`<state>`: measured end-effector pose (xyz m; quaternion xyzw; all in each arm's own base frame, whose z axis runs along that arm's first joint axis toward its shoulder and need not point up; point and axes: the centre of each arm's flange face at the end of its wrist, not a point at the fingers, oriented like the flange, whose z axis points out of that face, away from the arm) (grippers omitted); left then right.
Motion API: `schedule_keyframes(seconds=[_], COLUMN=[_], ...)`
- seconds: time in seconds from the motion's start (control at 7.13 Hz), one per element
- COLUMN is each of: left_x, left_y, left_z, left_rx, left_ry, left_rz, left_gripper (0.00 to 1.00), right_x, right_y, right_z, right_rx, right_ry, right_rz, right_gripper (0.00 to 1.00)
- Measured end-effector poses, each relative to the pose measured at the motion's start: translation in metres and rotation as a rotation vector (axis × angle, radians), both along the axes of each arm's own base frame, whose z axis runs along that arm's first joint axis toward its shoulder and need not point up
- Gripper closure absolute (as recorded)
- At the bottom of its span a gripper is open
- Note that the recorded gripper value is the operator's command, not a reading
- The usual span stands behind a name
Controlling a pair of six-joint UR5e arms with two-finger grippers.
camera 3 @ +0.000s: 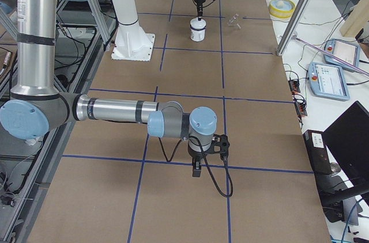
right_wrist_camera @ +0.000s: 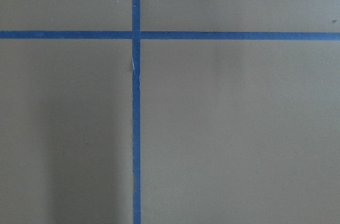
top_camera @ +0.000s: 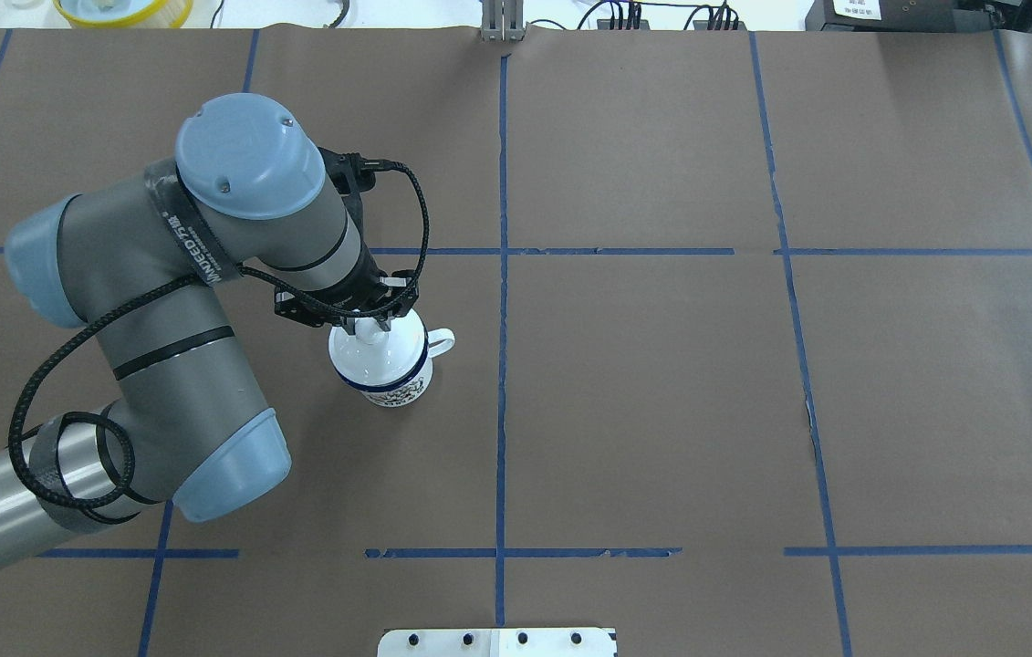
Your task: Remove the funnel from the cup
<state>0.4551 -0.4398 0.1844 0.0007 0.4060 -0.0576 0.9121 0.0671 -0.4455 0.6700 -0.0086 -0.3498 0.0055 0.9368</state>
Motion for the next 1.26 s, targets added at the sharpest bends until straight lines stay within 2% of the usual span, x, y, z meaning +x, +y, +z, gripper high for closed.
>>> schedule_keyframes(seconds=[0.14, 0.28, 0.42, 1.26], left_x=[0.000, 0.000, 0.000, -0.015], left_y=[0.000, 0.000, 0.000, 0.004], left_z=[0.001, 0.001, 0.002, -0.011], left_rx=[-0.001, -0.001, -0.001, 0.030], left_ry=[-0.001, -0.001, -0.001, 0.028], left_rz=[0.000, 0.000, 0.002, -0.005], left_gripper=[1.00, 0.03, 0.00, 0.00], right_x=[0.000, 0.000, 0.000, 0.000], right_y=[0.000, 0.000, 0.000, 0.000], right_z=[0.000, 0.000, 0.000, 0.000], right_rx=[0.000, 0.000, 0.000, 0.000], right_ry=[0.000, 0.000, 0.000, 0.000], right_rz=[0.000, 0.000, 0.000, 0.000], right_gripper=[0.00, 0.00, 0.00, 0.00])
